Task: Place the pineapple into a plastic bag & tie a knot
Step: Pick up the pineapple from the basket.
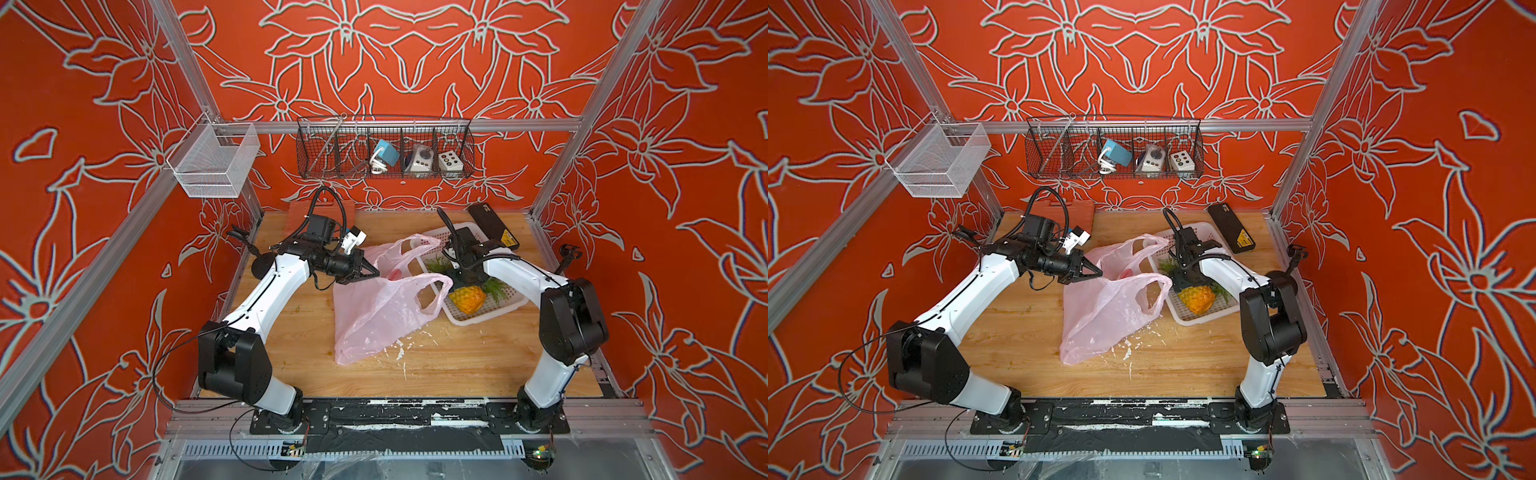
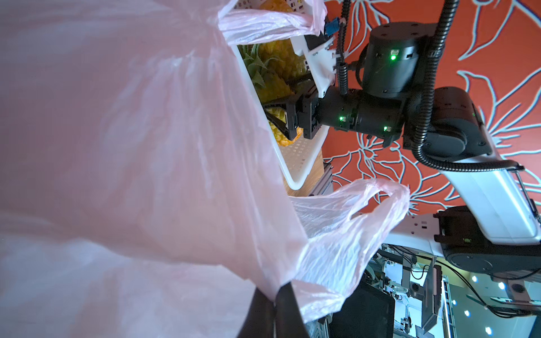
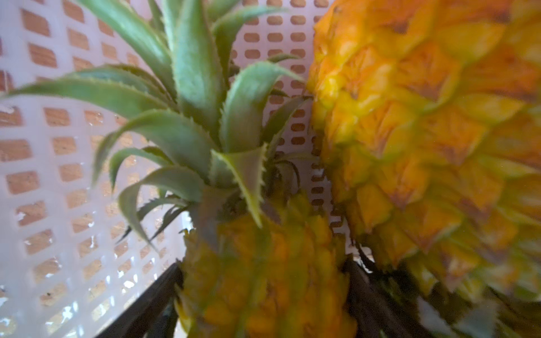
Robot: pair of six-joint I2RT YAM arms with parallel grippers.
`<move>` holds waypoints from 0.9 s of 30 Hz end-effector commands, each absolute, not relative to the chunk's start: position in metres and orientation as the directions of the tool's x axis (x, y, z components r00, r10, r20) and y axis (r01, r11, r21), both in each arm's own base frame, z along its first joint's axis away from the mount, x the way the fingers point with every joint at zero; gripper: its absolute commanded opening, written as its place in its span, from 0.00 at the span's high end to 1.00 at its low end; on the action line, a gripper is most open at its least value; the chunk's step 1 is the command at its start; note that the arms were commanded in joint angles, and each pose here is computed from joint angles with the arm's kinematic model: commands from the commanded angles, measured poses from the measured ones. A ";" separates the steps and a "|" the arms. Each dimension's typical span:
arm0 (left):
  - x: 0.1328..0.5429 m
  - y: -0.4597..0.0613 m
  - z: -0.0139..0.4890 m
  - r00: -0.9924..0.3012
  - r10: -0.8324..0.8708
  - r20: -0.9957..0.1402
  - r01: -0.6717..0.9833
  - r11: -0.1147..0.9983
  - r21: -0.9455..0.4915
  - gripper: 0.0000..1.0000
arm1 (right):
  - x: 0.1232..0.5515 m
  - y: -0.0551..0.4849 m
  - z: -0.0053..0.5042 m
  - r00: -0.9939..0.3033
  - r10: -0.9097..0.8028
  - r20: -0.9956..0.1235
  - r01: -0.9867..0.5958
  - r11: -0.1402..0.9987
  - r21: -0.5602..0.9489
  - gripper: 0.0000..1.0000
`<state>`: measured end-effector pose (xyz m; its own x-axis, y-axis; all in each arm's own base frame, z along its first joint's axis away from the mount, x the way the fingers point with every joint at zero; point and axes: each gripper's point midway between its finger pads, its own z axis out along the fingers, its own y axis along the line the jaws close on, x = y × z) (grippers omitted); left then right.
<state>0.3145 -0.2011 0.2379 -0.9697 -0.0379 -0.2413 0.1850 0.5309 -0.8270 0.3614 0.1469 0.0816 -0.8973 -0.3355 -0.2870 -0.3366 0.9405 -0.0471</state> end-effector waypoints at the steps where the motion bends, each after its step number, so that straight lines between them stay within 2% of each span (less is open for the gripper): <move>1: 0.311 -0.204 0.250 -0.962 -0.032 -0.270 0.222 0.479 -0.849 1.00 | 0.333 0.167 0.071 -0.921 -0.322 -0.217 -0.349 0.932 0.099 0.30; 6: 0.308 -0.205 0.251 -0.962 -0.031 -0.273 0.229 0.456 -0.860 1.00 | 0.337 0.179 0.139 -0.893 -0.232 -0.386 -0.325 0.926 0.194 0.42; 12: 0.311 -0.208 0.258 -0.960 -0.043 -0.278 0.236 0.414 -0.879 1.00 | 0.332 0.184 0.204 -0.843 -0.134 -0.521 -0.317 0.906 0.280 0.47; 20: 0.314 -0.208 0.266 -0.955 -0.060 -0.292 0.245 0.400 -0.883 1.00 | 0.317 0.192 0.250 -0.817 0.031 -0.576 -0.279 0.852 0.442 0.50; 24: 0.316 -0.208 0.269 -0.954 -0.072 -0.292 0.241 0.397 -0.886 1.00 | 0.311 0.178 0.245 -0.818 0.094 -0.567 -0.216 0.864 0.454 0.50; 27: 0.320 -0.208 0.276 -0.949 -0.087 -0.304 0.248 0.391 -0.886 1.00 | 0.314 0.157 0.224 -0.838 0.119 -0.533 -0.151 0.887 0.436 0.50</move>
<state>0.3197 -0.2090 0.2558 -0.9638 -0.0723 -0.2567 0.2043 0.4188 -0.8848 0.3057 0.1698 0.2252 -0.8441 0.0444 -0.5344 -0.2127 0.8870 0.4098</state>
